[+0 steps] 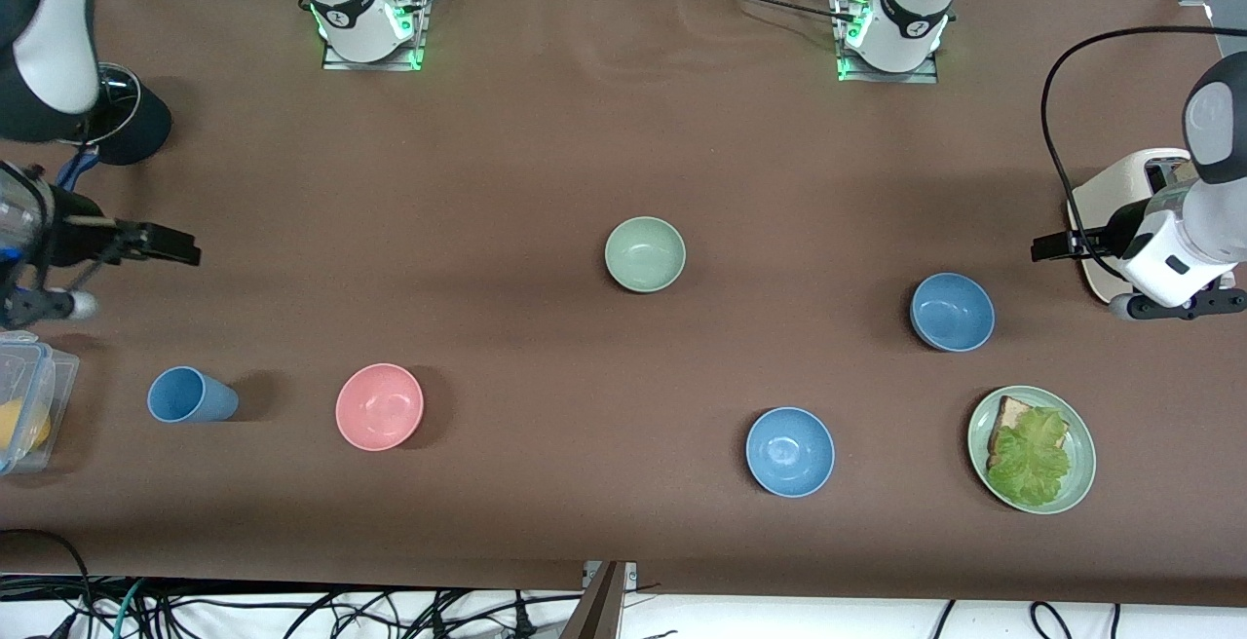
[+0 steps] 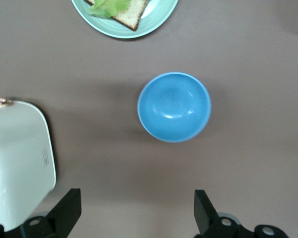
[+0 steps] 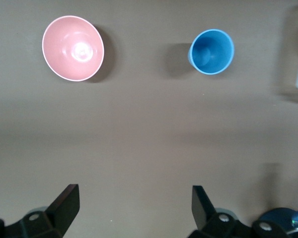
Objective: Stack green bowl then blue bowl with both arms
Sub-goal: 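Reach the left gripper to the light blue bowl and grasp its rim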
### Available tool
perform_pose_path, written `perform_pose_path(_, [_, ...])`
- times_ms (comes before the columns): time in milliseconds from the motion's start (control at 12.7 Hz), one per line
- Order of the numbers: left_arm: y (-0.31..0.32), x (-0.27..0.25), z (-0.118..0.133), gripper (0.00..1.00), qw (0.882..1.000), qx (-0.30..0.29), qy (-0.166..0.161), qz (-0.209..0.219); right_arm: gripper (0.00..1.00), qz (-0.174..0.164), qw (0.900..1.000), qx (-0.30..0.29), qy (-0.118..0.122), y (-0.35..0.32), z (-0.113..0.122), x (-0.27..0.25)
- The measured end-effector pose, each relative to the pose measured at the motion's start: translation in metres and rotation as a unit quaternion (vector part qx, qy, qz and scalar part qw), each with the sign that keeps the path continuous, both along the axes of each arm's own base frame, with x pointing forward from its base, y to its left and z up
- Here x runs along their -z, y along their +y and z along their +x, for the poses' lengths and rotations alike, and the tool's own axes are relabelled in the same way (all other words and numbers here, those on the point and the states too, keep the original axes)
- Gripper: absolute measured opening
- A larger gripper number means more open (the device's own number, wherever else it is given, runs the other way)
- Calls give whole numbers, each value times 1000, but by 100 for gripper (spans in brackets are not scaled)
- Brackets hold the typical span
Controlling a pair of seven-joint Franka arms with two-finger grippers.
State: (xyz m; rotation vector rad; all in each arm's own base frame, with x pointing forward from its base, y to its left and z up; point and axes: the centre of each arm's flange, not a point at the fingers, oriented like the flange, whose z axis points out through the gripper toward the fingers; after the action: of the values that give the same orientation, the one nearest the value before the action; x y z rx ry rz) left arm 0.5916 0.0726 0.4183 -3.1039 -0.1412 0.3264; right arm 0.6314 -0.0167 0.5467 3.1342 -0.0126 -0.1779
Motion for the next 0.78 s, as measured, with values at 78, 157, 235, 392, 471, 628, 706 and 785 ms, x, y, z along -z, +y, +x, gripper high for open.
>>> perform_pose_path(78, [4,28,-7,100,1000,3,-13,0,100,1,1000,5,-9,-8,-5,-12])
perform_pose_path(157, [6,58,-16,100,1000,8,-27,1,100,2,1000,12,-16,-17,-8,-20])
perform_pose_path(235, [9,86,-26,100,999,17,-42,1,100,2,1000,18,-22,-26,-12,-27])
perform_pose_path(392, [13,124,-45,100,998,29,-49,-1,100,-3,999,20,-31,-33,-17,-39])
perform_pose_path(471, [13,135,-48,100,998,30,-51,-1,100,-5,999,21,-36,-37,-20,-46])
perform_pose_path(628, [13,156,-47,100,997,32,-64,2,100,-4,998,32,-47,-53,-29,-60])
perform_pose_path(706, [14,170,-46,100,997,32,-67,4,100,-2,998,32,-46,-59,-33,-64])
perform_pose_path(785, [15,183,-44,99,997,32,-73,6,100,-1,999,31,-43,-61,-37,-65])
